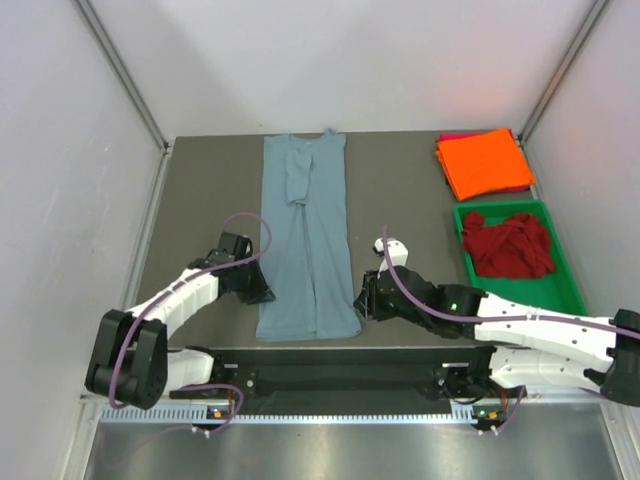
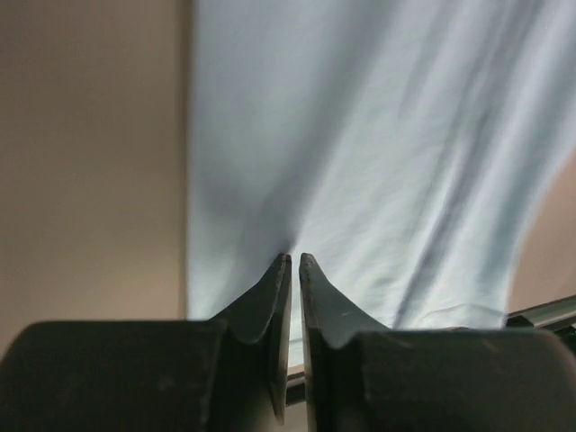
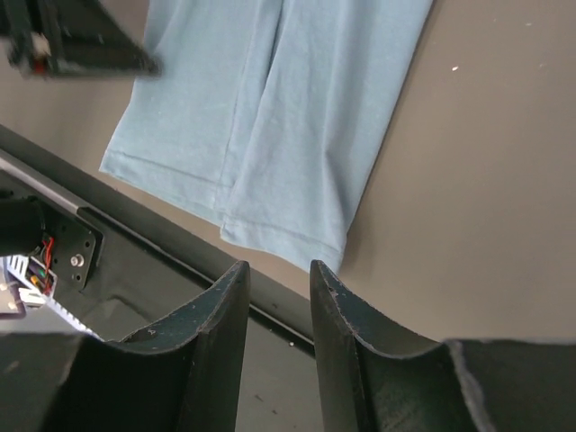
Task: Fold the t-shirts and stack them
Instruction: Fold the tshirt
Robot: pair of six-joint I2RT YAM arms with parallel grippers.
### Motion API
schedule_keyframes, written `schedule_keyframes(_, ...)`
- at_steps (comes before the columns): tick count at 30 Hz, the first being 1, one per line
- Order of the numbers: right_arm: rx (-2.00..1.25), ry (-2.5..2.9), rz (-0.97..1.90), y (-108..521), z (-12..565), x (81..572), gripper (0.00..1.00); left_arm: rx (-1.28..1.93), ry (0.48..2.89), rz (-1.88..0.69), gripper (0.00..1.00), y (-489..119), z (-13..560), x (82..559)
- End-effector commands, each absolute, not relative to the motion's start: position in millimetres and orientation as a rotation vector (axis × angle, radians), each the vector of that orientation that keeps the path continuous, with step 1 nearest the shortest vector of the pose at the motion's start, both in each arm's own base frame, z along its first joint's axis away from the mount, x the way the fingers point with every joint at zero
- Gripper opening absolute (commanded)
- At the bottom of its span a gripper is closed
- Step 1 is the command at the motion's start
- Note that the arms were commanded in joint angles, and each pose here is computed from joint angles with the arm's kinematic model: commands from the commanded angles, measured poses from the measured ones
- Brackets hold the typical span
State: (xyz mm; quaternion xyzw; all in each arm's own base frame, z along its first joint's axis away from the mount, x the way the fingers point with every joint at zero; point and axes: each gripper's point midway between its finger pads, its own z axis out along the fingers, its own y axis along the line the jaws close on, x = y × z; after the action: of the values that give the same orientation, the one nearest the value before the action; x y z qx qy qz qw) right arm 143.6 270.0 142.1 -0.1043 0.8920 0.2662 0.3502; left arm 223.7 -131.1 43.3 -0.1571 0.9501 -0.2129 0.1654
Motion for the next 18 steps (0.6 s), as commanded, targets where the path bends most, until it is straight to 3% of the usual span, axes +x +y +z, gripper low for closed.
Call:
schedule_keyframes(1,-0.268,2.266,0.690,268.4,149.5,154.6,0.34,-0.583,2.755,-0.585,0.11,-131.9,16.5,205.6)
schedule_keyframes(6,-0.306,2.292,0.663,263.8,146.1,164.8,0.34,-0.515,2.723,-0.477,0.12,-126.5,24.8,208.1)
schedule_keyframes(8,-0.303,2.314,0.652,259.6,149.2,171.2,0.34,-0.455,2.653,-0.549,0.15,-139.3,54.4,216.7)
schedule_keyframes(11,-0.265,2.379,0.633,250.0,155.5,176.5,0.33,-0.411,2.580,-0.720,0.31,-162.1,98.1,217.0)
schedule_keyframes(18,-0.208,2.347,0.646,245.6,186.3,180.4,0.33,-0.351,2.527,-0.941,0.35,-186.7,136.0,198.2)
